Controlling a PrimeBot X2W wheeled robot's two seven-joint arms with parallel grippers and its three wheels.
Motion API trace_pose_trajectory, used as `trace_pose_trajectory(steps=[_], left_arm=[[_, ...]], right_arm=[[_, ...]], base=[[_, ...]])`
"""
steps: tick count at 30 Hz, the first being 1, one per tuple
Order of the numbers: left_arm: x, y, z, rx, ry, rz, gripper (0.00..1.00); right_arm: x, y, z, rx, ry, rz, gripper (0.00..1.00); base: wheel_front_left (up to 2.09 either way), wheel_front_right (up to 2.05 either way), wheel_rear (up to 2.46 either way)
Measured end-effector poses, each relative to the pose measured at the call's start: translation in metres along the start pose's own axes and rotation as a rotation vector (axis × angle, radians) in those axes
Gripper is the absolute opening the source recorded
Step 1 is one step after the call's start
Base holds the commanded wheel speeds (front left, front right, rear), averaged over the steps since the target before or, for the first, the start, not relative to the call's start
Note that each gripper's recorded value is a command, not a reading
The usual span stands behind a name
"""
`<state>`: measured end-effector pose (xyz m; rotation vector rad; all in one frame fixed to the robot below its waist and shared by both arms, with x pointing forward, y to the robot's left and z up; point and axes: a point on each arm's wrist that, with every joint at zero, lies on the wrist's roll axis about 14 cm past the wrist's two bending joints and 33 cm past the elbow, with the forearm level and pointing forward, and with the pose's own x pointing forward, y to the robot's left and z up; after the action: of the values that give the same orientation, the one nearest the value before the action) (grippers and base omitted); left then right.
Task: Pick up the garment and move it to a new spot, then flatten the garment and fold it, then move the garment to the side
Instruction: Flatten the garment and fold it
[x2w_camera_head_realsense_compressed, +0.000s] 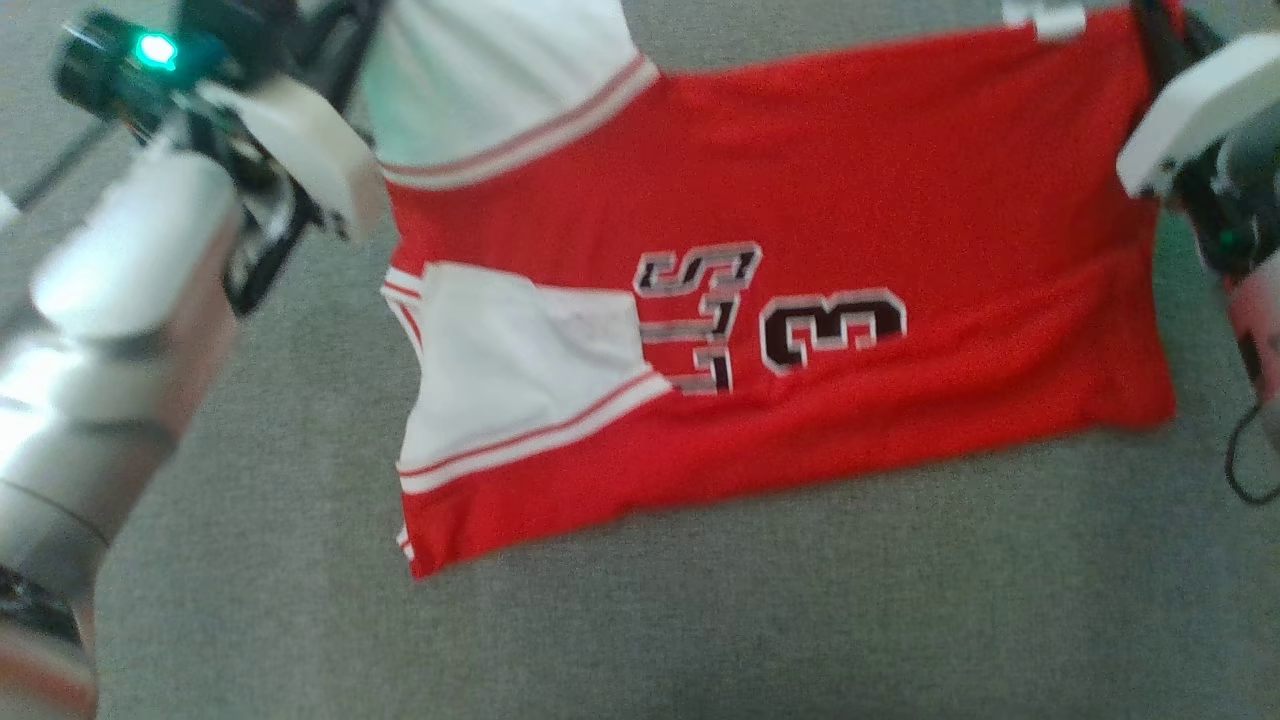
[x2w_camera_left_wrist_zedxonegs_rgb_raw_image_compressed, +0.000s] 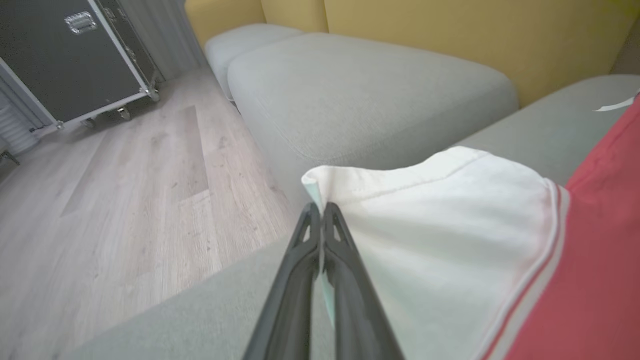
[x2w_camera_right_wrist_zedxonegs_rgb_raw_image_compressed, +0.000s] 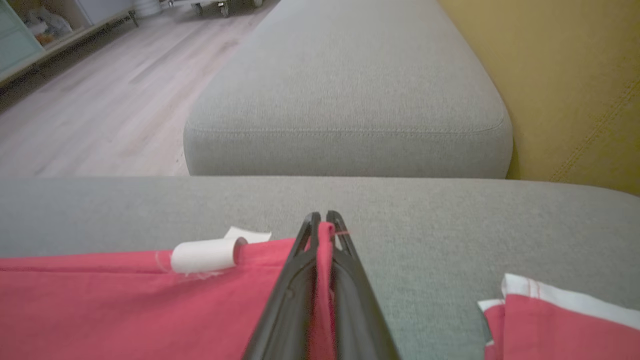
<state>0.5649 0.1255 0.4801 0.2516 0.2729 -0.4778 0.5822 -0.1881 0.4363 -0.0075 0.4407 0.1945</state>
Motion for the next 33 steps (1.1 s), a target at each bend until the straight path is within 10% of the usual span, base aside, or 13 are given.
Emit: trace_pose_trajectory(steps=[18, 33], left_arm=[[0.011, 0.022, 0.035, -0.005, -0.142, 0.069, 0.00], [-0.073, -0.037, -0.043, -0.080, 0.099, -0.073, 0.00]], right_arm=[[-0.001, 0.011, 0.055, 0.089, -0.175, 0.039, 0.00], [-0.069, 0.012, -0.020, 0.056, 0.122, 0.096, 0.00]], base=[[0.00, 0.00, 0.00], [0.00, 0.00, 0.00]])
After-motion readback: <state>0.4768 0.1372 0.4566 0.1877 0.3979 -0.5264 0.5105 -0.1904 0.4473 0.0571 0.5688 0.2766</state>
